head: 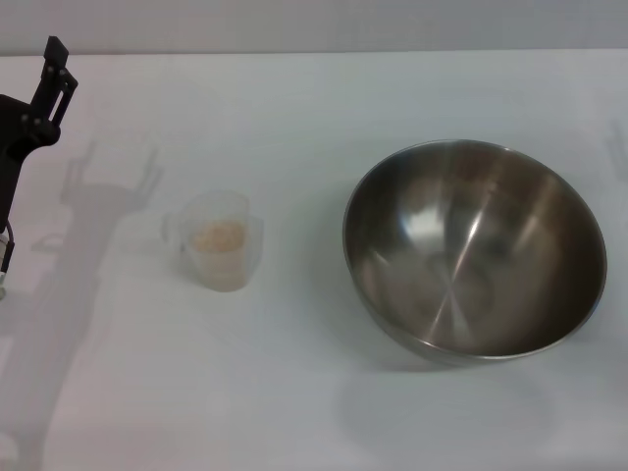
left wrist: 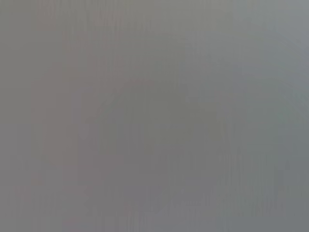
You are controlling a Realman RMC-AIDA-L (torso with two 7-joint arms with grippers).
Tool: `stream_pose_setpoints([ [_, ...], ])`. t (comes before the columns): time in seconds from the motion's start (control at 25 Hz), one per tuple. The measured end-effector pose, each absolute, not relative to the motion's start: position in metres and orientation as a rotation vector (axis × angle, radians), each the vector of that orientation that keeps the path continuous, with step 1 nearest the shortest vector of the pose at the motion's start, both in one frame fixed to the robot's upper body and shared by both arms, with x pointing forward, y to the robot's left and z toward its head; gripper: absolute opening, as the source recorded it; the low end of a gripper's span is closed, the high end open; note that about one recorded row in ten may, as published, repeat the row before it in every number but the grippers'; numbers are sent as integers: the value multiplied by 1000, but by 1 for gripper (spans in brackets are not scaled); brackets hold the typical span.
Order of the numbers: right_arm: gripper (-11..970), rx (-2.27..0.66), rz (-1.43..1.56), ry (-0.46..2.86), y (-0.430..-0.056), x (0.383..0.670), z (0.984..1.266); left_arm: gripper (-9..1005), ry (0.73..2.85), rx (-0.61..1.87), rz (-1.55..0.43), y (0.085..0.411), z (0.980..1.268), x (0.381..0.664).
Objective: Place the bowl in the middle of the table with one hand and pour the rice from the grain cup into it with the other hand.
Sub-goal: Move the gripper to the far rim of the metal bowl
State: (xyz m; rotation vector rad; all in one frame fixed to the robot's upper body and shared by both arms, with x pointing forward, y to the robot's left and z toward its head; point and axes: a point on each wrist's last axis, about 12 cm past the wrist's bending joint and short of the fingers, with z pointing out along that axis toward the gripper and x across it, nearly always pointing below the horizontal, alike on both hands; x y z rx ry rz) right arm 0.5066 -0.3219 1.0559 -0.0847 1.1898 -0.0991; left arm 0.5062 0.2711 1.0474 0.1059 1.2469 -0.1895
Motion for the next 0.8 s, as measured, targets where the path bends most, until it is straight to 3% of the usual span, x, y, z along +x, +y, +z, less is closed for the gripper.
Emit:
stream_pose_setpoints([
  [0.8, 658, -198, -217, 1147, -315, 512, 1062, 828, 1248, 97, -190, 272, 1047, 506],
])
